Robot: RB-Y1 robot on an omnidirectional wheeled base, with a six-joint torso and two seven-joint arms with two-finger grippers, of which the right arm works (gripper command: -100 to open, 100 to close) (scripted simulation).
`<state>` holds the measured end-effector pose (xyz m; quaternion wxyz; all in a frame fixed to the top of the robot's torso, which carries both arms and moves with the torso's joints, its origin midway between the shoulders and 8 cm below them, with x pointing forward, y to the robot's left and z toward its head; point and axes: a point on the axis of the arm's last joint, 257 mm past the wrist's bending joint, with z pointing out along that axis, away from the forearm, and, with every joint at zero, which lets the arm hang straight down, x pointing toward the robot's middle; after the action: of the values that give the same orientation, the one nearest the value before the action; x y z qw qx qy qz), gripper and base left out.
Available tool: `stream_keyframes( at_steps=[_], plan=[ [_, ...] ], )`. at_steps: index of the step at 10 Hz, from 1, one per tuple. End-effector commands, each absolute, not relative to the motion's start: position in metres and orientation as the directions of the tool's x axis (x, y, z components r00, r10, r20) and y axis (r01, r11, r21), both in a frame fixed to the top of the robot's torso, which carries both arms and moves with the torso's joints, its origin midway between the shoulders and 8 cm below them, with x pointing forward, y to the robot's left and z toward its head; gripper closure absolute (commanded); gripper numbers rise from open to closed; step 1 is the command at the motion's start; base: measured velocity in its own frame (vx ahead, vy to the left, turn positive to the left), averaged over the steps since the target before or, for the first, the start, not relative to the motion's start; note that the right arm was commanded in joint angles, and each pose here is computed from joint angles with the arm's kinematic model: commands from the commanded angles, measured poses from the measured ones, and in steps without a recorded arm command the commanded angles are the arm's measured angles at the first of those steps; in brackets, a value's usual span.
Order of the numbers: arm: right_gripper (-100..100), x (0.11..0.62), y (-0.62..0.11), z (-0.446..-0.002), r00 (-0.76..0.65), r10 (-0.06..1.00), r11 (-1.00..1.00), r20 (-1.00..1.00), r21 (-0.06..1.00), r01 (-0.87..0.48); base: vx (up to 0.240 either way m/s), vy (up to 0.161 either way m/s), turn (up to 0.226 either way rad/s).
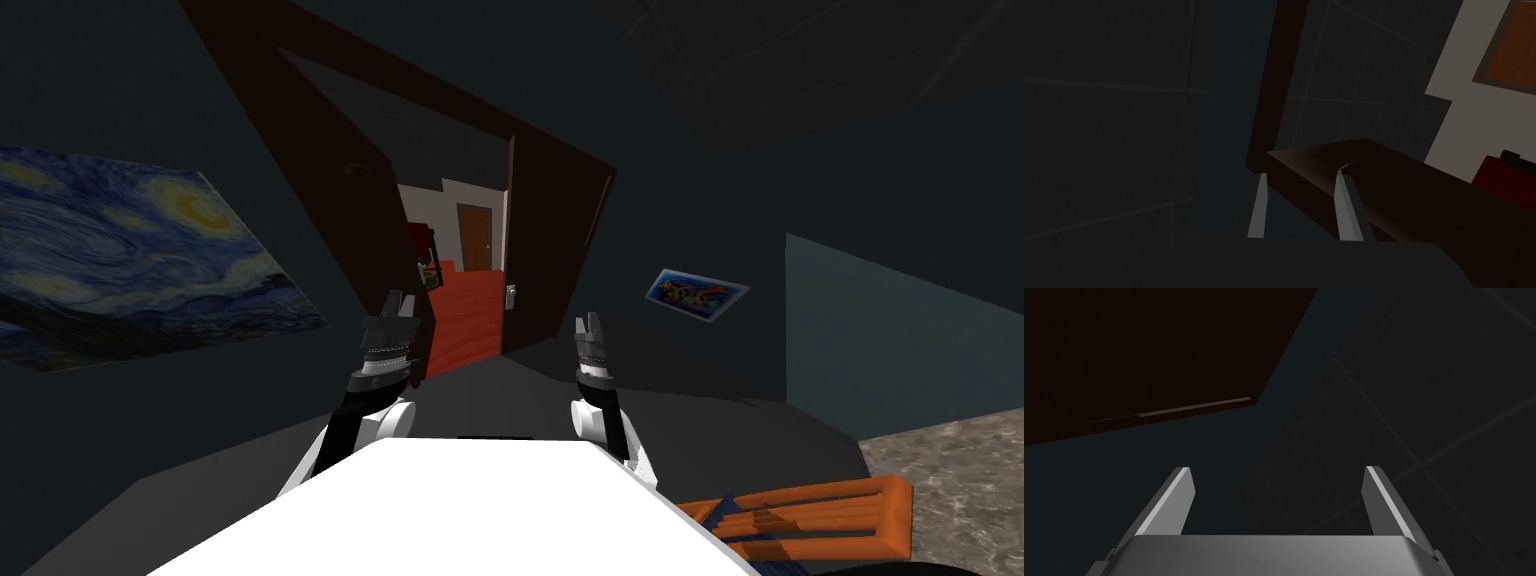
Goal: Push the door open
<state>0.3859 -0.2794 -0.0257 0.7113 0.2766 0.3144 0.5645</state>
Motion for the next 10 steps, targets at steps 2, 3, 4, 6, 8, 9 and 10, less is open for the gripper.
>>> stream_keyframes(
  at_steps=[2, 3, 4, 6, 8, 9, 10],
  plan=[
    [-100, 0.404, -0.274, -0.045, 0.132, 0.983, 0.182, -0.128, 0.775, -0.605, 0.067, -0.014, 0.031],
    [-100, 0.414, -0.27, -0.052, 0.112, 0.986, 0.166, -0.123, 0.784, -0.598, 0.057, -0.012, 0.02],
    [-100, 0.415, -0.27, -0.056, 0.111, 0.986, 0.165, -0.123, 0.791, -0.589, 0.043, -0.009, 0.014],
    [-100, 0.437, -0.26, -0.071, 0.067, 0.991, 0.132, -0.114, 0.811, -0.57, 0.061, -0.012, 0.038],
    [-100, 0.45, -0.255, -0.085, 0.044, 0.993, 0.115, -0.109, 0.828, -0.549, 0.059, -0.017, 0.019],
    [-100, 0.452, -0.256, -0.093, 0.043, 0.993, 0.115, -0.108, 0.838, -0.533, 0.047, -0.009, 0.017],
    [-100, 0.463, -0.25, -0.1, 0.021, 0.994, 0.099, -0.103, 0.847, -0.523, 0.05, -0.011, 0.032]
  ],
)
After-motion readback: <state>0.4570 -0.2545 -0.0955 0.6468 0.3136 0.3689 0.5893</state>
